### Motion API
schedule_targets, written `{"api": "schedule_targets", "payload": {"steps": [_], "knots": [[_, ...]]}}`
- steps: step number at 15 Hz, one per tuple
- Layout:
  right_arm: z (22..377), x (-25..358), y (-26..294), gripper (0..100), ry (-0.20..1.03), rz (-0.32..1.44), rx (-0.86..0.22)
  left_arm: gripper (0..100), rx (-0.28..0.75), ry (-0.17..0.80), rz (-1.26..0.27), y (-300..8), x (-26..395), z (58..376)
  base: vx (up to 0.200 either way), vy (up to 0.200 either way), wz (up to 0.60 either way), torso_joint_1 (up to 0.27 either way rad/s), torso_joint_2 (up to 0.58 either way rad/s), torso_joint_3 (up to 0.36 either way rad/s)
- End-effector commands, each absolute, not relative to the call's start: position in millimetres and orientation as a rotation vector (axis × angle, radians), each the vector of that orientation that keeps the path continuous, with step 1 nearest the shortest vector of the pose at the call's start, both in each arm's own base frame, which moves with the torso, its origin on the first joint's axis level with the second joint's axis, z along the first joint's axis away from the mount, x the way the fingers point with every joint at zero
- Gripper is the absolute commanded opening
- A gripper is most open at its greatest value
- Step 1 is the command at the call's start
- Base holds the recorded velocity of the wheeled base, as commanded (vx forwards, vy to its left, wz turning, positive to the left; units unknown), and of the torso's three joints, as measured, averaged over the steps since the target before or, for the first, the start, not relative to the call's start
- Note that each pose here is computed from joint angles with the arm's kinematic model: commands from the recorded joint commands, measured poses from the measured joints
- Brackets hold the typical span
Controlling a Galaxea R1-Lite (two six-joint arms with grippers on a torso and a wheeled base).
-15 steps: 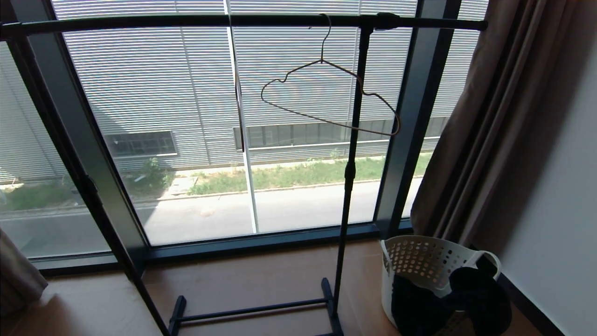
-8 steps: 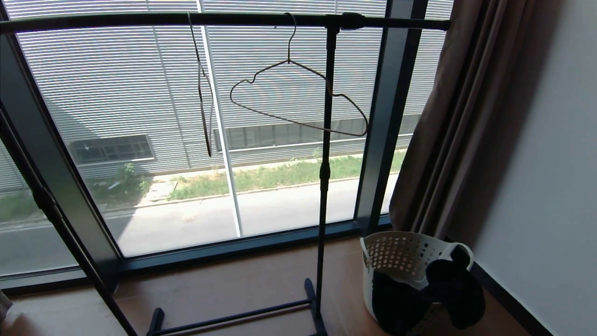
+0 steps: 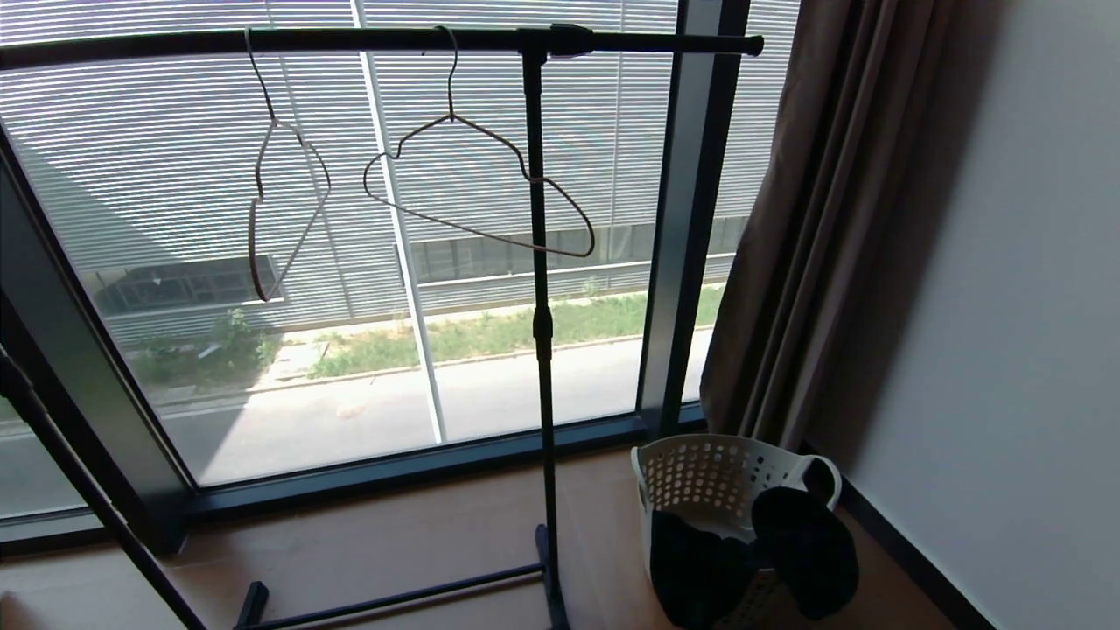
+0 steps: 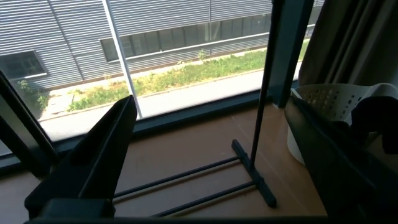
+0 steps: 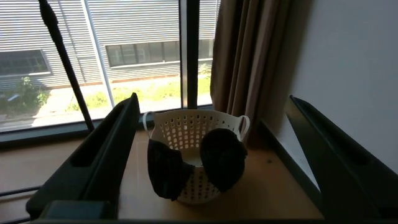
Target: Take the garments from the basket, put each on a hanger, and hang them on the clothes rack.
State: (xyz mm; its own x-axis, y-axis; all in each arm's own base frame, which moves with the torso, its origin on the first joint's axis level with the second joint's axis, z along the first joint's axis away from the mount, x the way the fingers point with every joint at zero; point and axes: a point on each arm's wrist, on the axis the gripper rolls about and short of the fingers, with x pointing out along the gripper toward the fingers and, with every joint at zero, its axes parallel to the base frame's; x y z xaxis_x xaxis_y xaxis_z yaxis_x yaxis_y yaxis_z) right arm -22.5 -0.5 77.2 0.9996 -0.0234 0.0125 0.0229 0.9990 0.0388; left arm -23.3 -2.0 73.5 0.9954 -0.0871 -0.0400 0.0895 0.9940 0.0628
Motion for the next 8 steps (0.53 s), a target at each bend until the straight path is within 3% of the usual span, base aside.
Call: {"api": "schedule_targets", "payload": {"steps": [1,6,8], "knots": [[77.3,-22.5,-0.5,100,-0.013,-0.023,0.038,100,0.064,0.038,-0.089,-2.0,-23.2,73.6,0.000,0.000,-0.60,0.002,0.01,-0.002],[77.5,-22.5,-0.5,100,-0.014,-0.023,0.039,100,0.064,0.038,-0.090,-1.9,-23.2,73.6,0.000,0.000,0.00,0.000,0.00,0.000],[77.5,-22.5,-0.5,100,-0.014,-0.023,0.039,100,0.064,0.038,-0.089,-2.0,-23.2,73.6,0.000,-0.200,0.00,0.007,0.01,0.007]]}}
